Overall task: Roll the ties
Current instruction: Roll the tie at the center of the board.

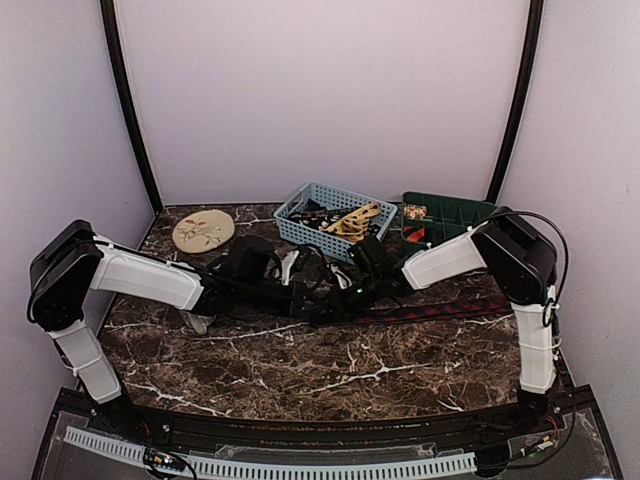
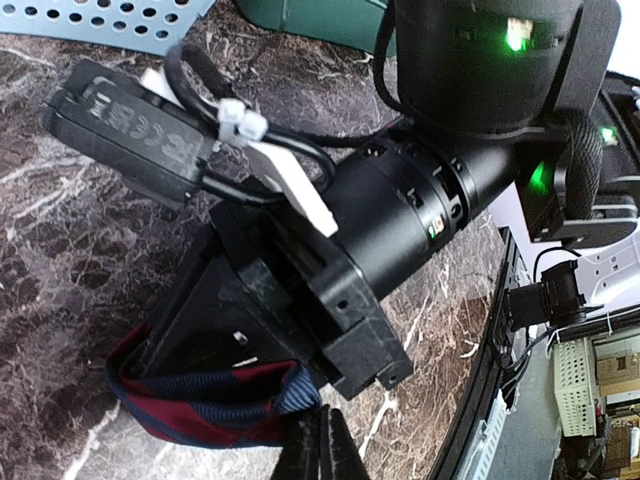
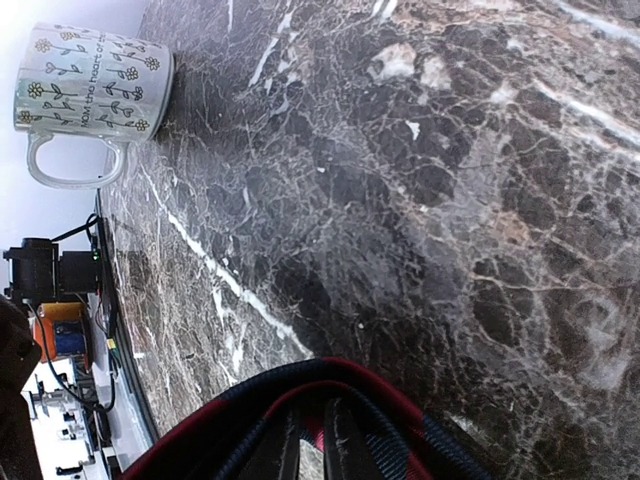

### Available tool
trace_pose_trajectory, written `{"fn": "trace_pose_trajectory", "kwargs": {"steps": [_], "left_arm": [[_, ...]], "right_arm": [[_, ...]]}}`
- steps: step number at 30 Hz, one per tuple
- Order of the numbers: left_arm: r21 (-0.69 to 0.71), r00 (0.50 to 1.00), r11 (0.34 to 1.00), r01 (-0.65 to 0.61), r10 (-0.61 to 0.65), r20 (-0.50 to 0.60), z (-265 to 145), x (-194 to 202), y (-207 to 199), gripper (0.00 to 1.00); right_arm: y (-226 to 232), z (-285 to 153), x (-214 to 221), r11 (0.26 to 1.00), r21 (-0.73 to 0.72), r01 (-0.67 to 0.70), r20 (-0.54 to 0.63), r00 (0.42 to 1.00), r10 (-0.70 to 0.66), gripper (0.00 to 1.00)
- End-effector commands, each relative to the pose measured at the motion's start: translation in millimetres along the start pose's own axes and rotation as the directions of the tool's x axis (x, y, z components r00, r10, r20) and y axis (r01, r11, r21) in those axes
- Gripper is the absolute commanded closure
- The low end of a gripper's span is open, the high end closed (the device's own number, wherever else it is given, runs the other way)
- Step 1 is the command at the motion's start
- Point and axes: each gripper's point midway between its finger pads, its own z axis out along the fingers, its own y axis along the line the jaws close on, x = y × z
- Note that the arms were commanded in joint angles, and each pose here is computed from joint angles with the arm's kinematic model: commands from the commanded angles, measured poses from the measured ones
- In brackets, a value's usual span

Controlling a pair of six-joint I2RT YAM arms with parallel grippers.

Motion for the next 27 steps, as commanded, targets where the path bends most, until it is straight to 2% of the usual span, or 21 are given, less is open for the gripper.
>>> {"fn": "trace_pose_trajectory", "kwargs": {"steps": [1, 5, 11, 20, 27], "left_arm": [[0.054, 0.997, 0.998, -0.028, 0.024, 0.069, -6, -16, -17, 1.00], [-0.009, 0.998, 1.000, -0.012, 0.013, 0.061, -6, -11, -3, 1.00], [-0.027, 0.998, 1.000, -0.012, 0.013, 0.053, -5, -10, 1, 1.00], [-0.008, 0.999, 1.000, -0.001, 0.002, 0.038, 17, -15, 2, 1.00], [0.010, 1.000, 1.000, 0.007, -0.007, 0.014, 41, -16, 4, 1.00]], "right_arm": [[7, -10, 2, 1.000, -0.026, -0.015, 0.026, 1.000, 0.015, 0.88], [16, -33, -5, 0.999, -0.049, -0.009, 0.079, 0.997, 0.013, 0.84], [15, -62, -9, 0.996, -0.080, -0.042, 0.123, 0.991, 0.052, 0.77], [8, -95, 0, 0.986, -0.127, -0.104, 0.164, 0.979, 0.124, 0.69], [3, -109, 5, 0.975, -0.164, -0.148, 0.176, 0.968, 0.176, 0.66]]}}
